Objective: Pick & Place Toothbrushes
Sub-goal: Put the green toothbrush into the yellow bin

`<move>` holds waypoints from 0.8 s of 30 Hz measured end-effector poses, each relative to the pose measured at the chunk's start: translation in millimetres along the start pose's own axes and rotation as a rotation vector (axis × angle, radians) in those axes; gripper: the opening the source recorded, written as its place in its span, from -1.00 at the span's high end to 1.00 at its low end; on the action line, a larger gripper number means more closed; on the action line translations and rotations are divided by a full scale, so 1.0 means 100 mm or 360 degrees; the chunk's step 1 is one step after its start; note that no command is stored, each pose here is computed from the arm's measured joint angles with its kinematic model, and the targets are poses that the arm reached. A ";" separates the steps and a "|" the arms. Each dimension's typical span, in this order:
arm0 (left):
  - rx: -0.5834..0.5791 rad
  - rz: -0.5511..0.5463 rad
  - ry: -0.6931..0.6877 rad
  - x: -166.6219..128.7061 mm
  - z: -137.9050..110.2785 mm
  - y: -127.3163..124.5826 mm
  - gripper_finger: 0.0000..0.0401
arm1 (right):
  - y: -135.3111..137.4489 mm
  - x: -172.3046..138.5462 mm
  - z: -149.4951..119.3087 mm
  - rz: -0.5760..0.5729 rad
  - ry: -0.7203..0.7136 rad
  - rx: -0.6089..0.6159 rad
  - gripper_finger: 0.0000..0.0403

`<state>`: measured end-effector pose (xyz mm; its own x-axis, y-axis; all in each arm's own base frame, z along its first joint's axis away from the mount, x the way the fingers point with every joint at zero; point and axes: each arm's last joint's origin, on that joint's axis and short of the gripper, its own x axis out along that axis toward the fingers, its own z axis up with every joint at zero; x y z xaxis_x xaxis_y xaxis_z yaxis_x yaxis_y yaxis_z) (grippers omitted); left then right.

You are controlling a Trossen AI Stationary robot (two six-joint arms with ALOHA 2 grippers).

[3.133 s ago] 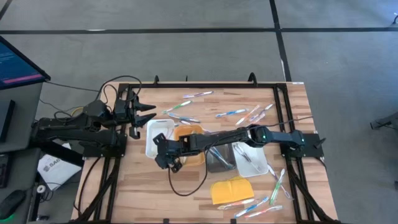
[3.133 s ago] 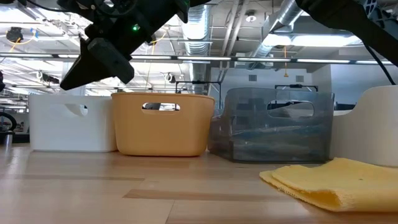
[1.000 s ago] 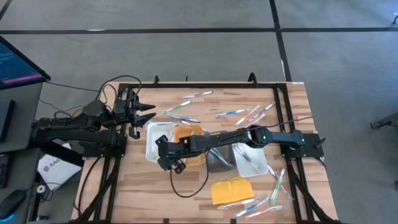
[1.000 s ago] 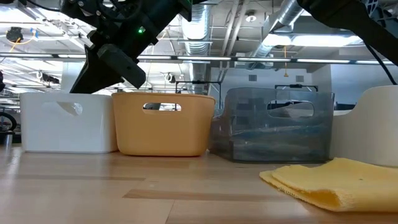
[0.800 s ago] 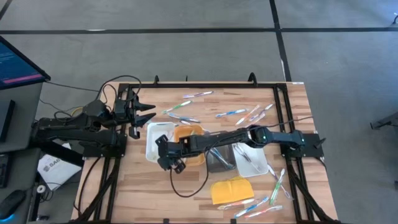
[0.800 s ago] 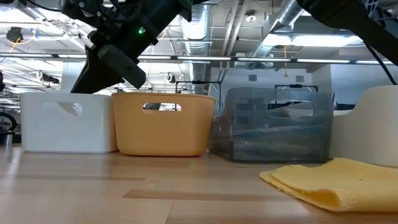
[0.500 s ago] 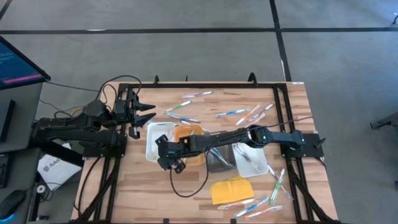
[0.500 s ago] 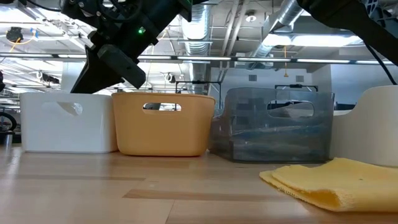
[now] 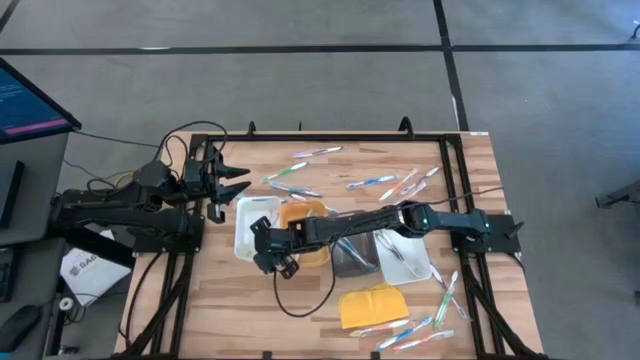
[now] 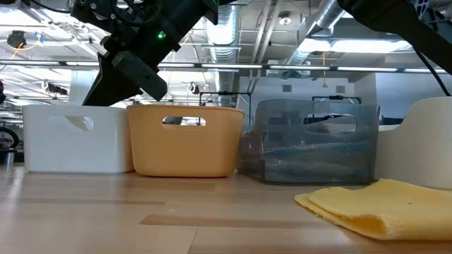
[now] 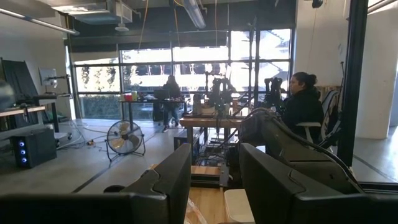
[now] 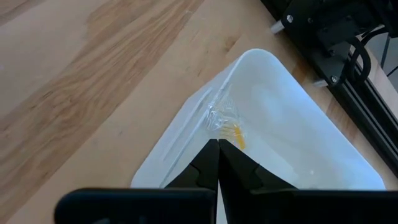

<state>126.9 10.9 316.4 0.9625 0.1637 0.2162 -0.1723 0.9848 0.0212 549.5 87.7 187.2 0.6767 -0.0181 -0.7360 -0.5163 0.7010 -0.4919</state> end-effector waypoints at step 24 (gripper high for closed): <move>0.0002 0.0000 0.0000 0.00 0.00 0.00 0.35 | 0.00 0.00 -0.01 -0.0024 0.0041 -0.0003 1.00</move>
<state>126.9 10.9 316.3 0.9626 0.1637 0.2160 -0.1725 0.9848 0.0223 548.8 86.8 186.6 0.6706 -0.0472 -0.7403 -0.5070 0.6994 -0.5038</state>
